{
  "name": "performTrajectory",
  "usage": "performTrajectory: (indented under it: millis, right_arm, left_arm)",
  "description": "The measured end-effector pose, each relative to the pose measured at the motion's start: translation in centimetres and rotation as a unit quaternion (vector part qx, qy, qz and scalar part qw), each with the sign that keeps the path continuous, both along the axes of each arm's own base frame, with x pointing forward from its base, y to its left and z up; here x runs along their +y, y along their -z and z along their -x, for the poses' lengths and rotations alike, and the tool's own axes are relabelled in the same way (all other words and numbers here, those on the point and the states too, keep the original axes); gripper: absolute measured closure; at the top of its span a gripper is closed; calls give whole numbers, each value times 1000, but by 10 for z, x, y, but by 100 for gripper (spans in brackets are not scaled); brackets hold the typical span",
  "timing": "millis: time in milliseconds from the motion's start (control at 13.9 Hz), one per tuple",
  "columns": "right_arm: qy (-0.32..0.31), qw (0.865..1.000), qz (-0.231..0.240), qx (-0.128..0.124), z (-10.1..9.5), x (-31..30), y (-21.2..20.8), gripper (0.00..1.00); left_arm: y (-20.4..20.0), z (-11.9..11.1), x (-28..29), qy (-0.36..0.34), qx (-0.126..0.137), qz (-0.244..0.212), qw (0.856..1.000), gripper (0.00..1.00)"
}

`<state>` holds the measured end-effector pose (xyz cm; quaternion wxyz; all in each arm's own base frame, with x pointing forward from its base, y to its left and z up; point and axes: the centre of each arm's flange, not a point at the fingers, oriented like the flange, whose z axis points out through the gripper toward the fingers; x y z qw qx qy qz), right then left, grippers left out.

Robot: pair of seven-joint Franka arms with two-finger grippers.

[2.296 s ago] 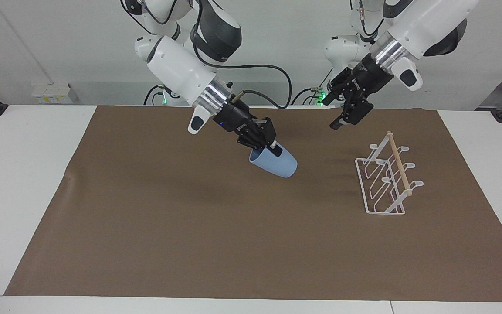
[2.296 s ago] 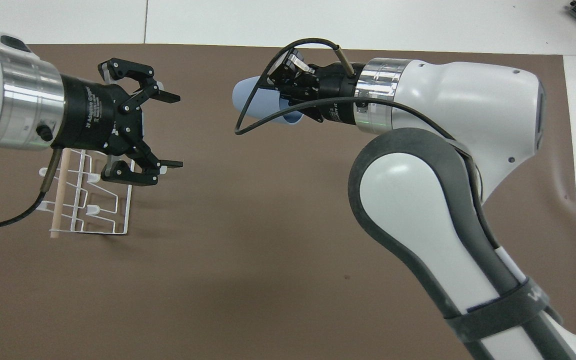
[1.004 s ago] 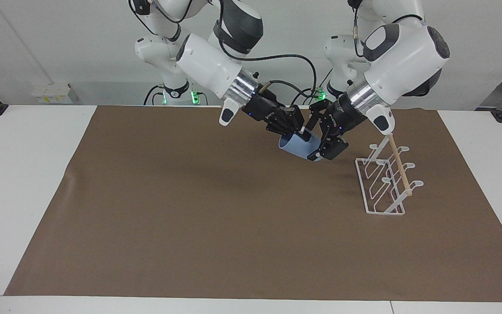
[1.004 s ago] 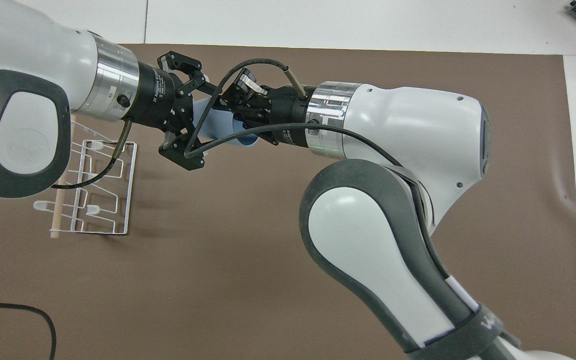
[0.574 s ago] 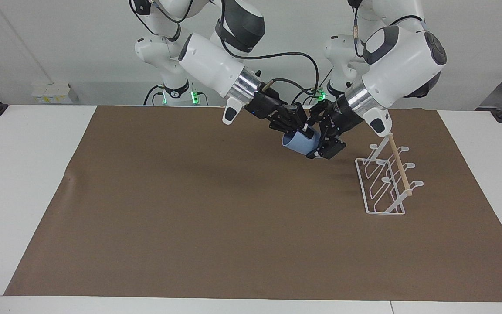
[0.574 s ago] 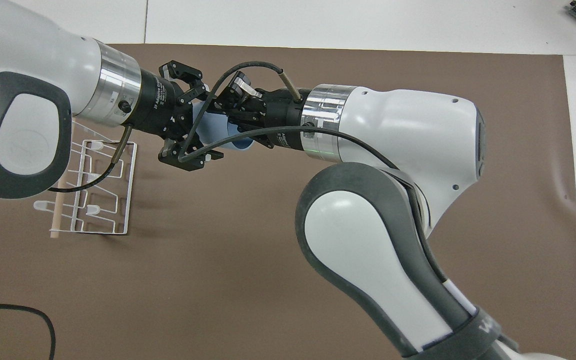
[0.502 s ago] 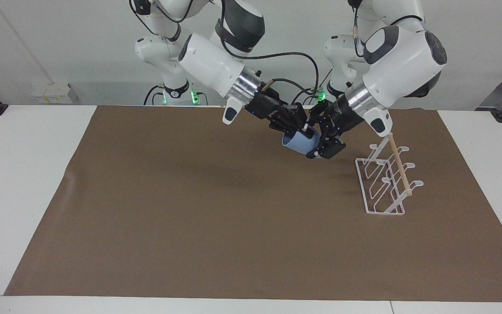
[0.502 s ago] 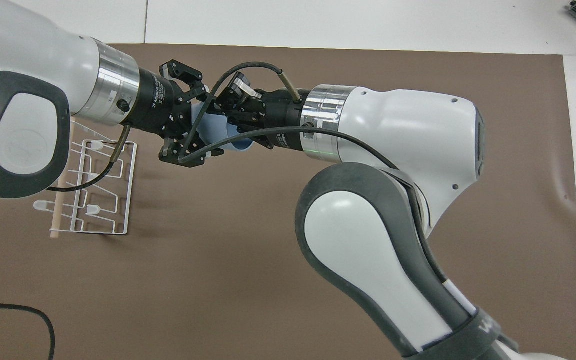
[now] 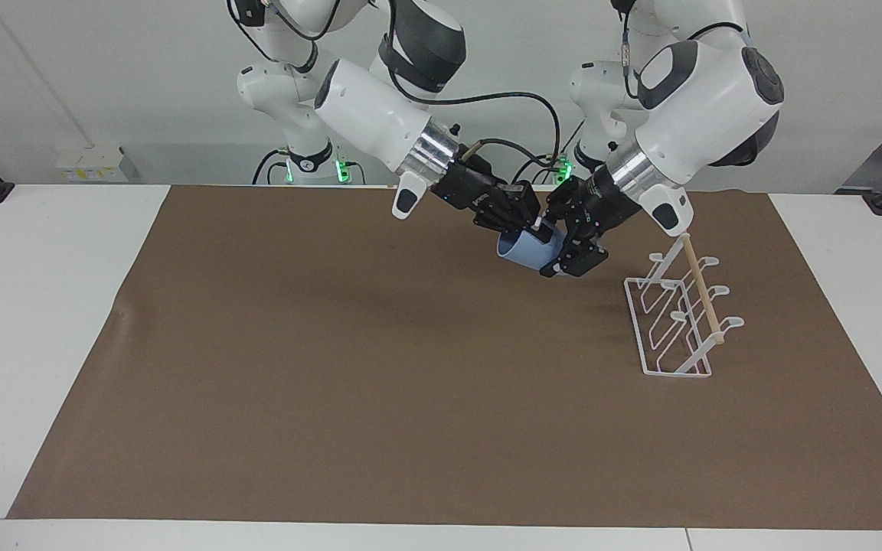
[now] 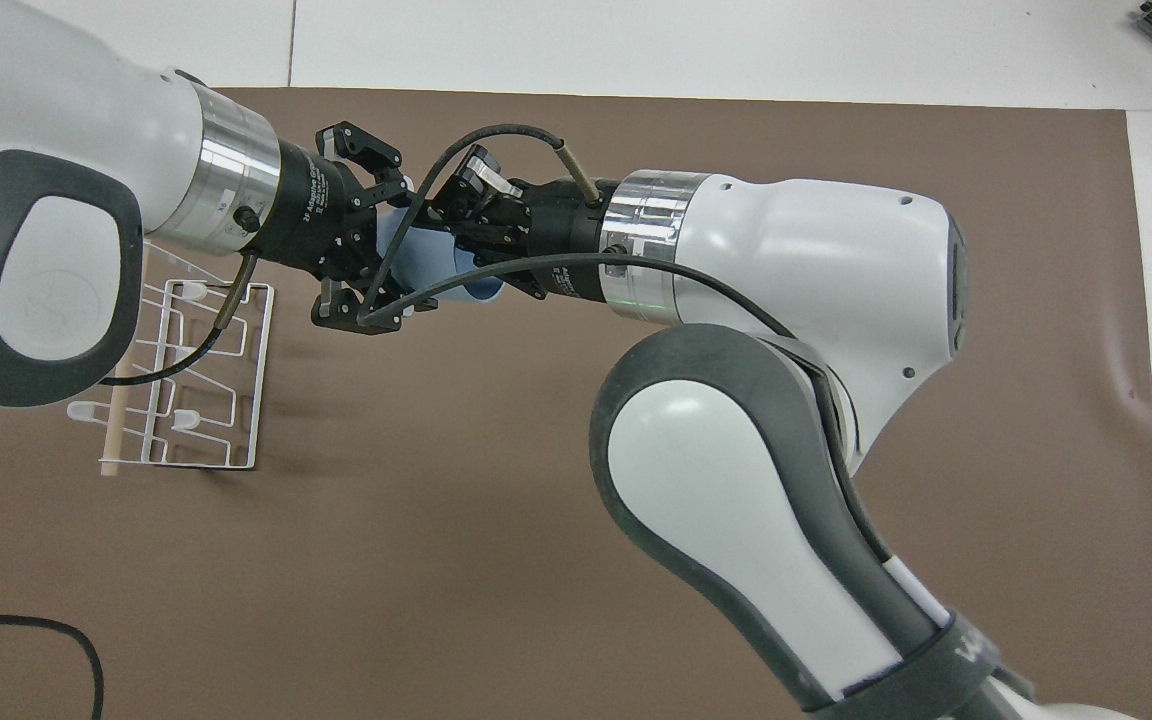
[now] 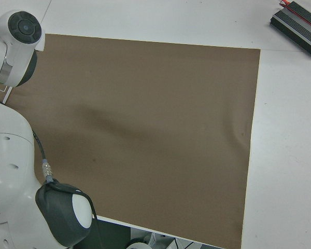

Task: Hang cup on cup holder

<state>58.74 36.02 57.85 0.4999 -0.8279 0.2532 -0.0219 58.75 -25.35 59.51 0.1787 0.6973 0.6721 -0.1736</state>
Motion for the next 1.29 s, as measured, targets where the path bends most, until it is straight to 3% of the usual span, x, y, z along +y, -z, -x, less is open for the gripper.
performTrajectory:
  millis: [287,430,646,861,1076,1291]
  right_arm:
    - [7,1000,-1,-4,-4,-6,-3,51]
    - [7,1000,-2,-5,-4,-6,-4,24]
    - [9,1000,-1,-5,-5,-8,-4,22]
    - [-1,1000,18,-22,-18,-32,-1,23]
    - [-48,994,84,-54,-41,-90,9,23]
    - [-97,973,193,-80,-56,-146,11,23]
  left_arm:
    - [5,-3,14,4,-27,-74,997,20]
    - [10,-7,24,9,-48,-133,990,20]
    - [20,-10,40,29,-91,-244,965,20]
    - [38,-4,55,63,-142,-358,921,20]
    - [68,14,73,92,-177,-453,869,20]
    - [89,21,99,69,-212,-542,810,20]
